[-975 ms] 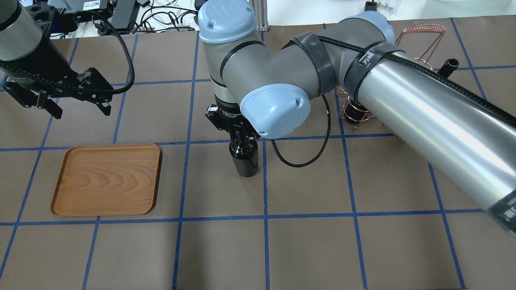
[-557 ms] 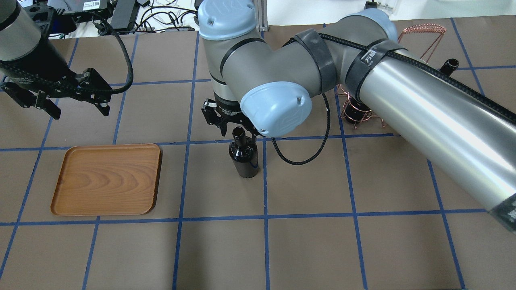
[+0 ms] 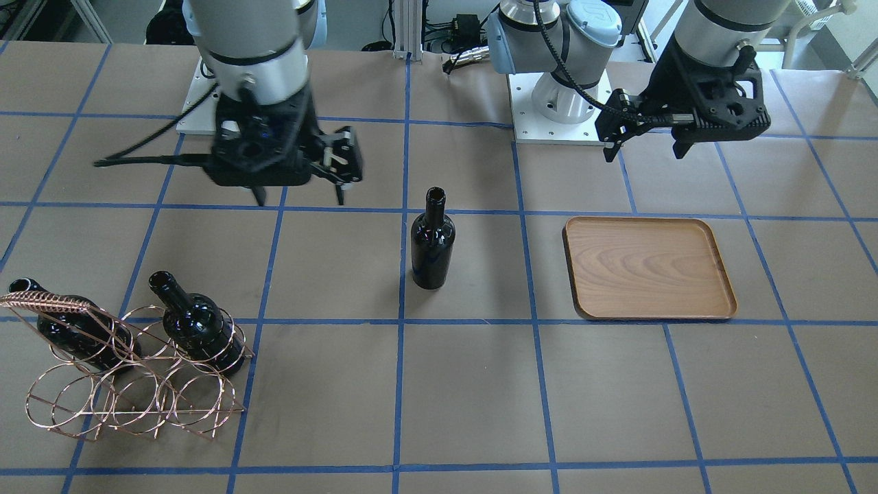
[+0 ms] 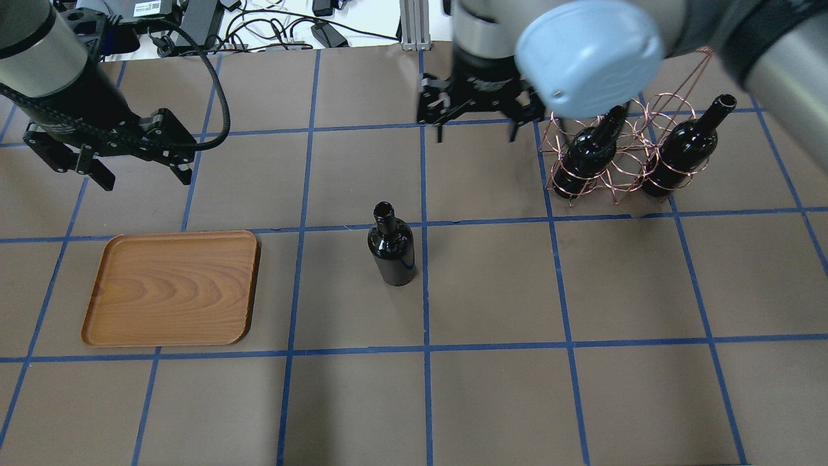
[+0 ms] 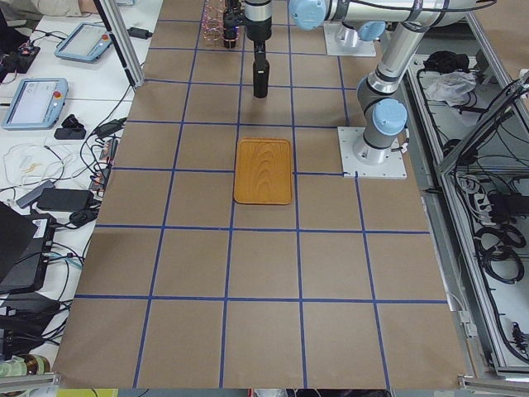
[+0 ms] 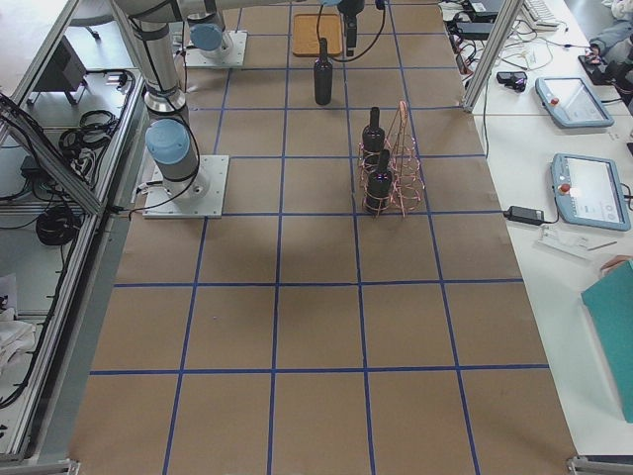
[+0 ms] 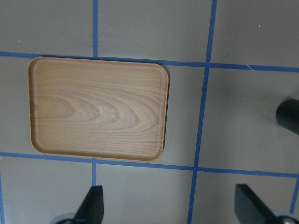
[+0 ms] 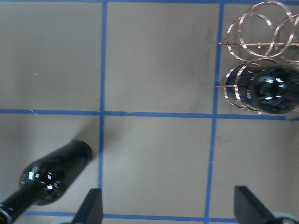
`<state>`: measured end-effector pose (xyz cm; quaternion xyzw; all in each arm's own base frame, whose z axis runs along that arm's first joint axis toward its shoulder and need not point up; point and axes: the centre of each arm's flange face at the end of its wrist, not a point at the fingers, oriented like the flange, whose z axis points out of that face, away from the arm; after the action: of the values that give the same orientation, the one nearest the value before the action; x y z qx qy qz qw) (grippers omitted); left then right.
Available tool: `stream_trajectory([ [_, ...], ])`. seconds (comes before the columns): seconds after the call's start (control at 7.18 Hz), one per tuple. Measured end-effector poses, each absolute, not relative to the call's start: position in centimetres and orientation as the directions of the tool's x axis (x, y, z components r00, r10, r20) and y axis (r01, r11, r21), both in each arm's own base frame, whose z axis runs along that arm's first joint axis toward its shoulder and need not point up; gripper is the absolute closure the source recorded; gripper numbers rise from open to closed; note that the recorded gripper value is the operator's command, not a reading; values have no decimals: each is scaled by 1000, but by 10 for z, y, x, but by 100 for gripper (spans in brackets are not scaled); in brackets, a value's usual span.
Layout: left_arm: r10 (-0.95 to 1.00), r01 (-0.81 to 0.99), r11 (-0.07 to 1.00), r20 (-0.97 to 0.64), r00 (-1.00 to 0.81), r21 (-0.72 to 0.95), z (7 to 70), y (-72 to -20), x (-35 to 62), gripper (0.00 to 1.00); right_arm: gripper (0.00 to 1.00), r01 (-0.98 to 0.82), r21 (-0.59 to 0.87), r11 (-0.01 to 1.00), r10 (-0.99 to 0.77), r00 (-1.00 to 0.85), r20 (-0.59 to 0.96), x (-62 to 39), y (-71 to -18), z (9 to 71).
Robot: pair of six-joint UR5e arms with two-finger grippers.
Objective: Take wine from basket and place on tray
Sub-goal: 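Move the left gripper to the standing bottle while the right gripper withdraws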
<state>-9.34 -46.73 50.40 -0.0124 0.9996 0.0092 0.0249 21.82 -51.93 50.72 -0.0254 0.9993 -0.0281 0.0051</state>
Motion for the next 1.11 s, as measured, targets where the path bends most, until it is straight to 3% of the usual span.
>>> stream_trajectory([
  [0.28, 103, 104, 994, -44, -994, -32, 502, -461, -164, 0, 0, -71, -12, 997, -71, -997, 14, 164, -510, 522],
  [0.98, 259, 258, 966, 49, -965, -26, 450, -458, -290, 0, 0, -100, 62, 993, -101, -995, 26, 159, -489, 512],
  [1.11, 268, 268, 963, 66, -961, -17, 436, -465, -299, 6, 0, -101, 63, 993, -102, -994, 26, 159, -489, 512],
])
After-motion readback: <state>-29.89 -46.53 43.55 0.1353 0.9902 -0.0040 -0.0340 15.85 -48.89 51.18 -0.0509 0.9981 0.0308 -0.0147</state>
